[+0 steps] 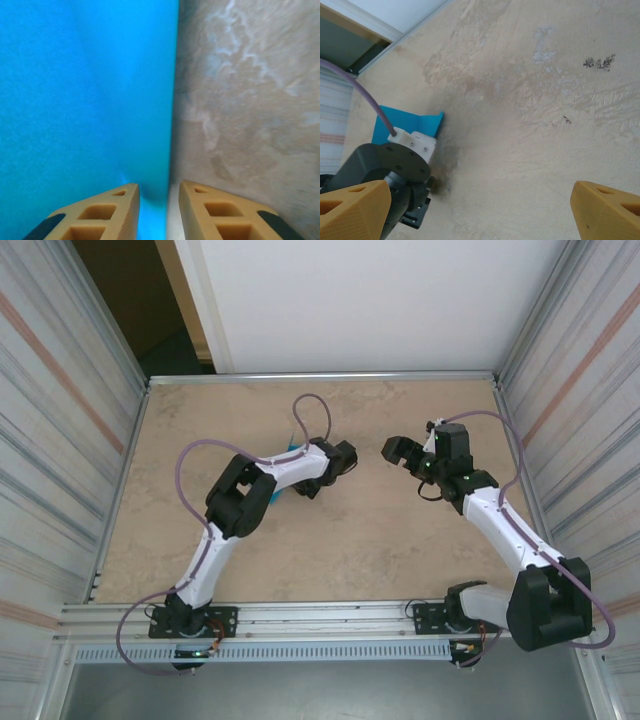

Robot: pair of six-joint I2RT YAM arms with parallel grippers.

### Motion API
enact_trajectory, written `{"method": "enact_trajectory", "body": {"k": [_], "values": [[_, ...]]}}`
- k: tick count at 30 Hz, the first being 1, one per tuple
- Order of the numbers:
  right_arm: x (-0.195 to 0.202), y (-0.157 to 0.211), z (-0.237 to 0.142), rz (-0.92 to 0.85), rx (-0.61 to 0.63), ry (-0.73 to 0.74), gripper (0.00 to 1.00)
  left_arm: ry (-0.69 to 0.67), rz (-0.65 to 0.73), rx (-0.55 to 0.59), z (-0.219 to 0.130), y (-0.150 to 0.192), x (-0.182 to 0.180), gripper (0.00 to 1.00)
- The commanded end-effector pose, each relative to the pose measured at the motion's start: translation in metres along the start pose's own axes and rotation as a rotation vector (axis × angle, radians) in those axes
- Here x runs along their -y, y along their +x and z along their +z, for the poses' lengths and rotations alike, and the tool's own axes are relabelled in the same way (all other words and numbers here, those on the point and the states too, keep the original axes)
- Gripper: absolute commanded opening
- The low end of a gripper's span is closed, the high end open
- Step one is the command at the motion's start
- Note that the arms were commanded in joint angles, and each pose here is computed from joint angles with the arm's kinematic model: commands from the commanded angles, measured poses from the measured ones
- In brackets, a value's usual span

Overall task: Fold a paper plane with a square sheet of paper (pick it up from the middle)
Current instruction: Turn over the paper at the center of the table.

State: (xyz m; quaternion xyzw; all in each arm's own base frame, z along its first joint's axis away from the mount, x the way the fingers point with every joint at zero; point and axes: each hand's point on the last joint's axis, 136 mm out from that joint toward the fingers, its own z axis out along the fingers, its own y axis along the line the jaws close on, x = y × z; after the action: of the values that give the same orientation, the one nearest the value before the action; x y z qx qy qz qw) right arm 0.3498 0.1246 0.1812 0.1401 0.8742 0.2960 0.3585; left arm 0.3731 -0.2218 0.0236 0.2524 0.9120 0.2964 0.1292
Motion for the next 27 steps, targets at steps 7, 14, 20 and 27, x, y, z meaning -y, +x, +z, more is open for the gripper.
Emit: {"method": "enact_trajectory", "body": {"k": [7,14,20,27], "values": [[0.002,-0.002,0.002,0.037,0.010,-0.007,0.91,0.477,-0.194,0.073,-0.058,-0.013,0.064,0.43],[0.007,-0.002,0.004,0.053,0.017,0.013,0.91,0.813,-0.262,0.135,-0.125,-0.008,0.088,0.46],[0.010,-0.001,0.009,0.075,0.009,0.016,0.91,0.989,-0.330,0.223,-0.161,-0.005,0.074,0.54],[-0.002,0.009,0.020,0.091,-0.067,-0.061,0.90,0.998,-0.574,0.232,-0.112,-0.006,0.009,0.66]]}}
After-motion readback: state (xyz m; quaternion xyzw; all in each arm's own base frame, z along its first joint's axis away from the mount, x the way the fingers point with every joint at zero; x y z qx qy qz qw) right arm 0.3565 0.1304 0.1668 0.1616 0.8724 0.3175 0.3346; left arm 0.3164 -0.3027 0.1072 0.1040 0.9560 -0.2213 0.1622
